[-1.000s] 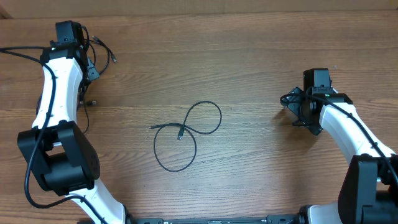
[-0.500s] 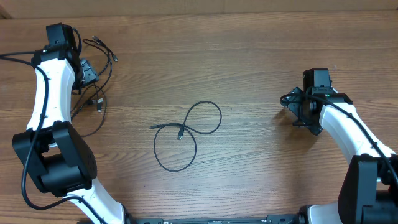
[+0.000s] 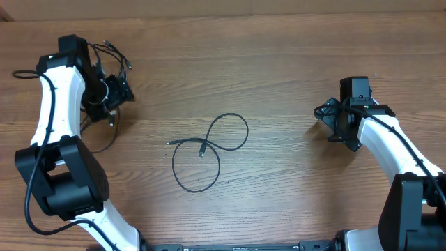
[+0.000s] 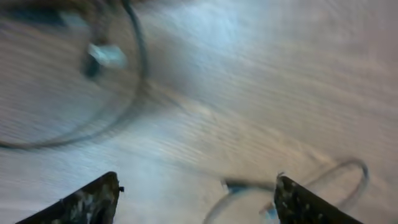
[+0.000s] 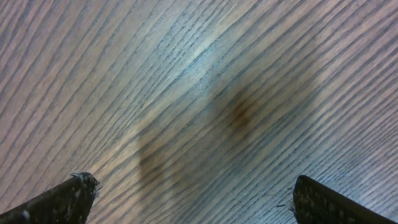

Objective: Untangle cables

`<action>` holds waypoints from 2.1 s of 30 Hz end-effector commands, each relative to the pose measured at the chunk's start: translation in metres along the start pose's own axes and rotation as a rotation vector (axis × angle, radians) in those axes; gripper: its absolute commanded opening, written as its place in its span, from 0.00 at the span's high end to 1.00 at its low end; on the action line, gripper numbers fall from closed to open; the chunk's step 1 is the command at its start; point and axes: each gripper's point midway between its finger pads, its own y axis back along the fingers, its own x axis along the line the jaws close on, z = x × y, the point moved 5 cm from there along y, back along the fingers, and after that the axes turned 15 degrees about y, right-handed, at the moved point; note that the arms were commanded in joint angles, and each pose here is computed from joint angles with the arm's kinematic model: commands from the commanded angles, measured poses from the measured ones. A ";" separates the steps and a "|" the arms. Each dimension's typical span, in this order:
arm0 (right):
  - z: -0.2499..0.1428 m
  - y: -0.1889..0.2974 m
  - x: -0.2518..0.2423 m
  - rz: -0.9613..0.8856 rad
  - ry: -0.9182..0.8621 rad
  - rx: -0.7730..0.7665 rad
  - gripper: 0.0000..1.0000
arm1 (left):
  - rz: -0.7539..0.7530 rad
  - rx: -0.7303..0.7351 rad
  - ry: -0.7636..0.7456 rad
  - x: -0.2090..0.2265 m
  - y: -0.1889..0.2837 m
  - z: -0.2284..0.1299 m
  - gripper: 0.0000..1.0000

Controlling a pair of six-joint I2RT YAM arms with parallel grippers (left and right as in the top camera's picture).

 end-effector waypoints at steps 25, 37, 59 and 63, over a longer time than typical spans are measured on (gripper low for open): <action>0.003 0.004 0.000 0.009 0.001 -0.019 0.00 | 0.006 0.197 -0.465 -0.063 -0.150 -0.173 0.00; 0.003 0.004 0.000 0.009 0.001 -0.019 0.00 | -0.009 0.191 -0.584 -0.077 -0.163 -0.207 0.00; 0.003 0.004 0.000 0.009 0.001 -0.019 0.00 | -0.011 0.205 -0.575 -0.076 -0.163 -0.209 0.05; 0.003 0.004 0.000 0.009 0.001 -0.019 0.00 | -0.008 0.229 -0.580 -0.075 -0.162 -0.215 0.24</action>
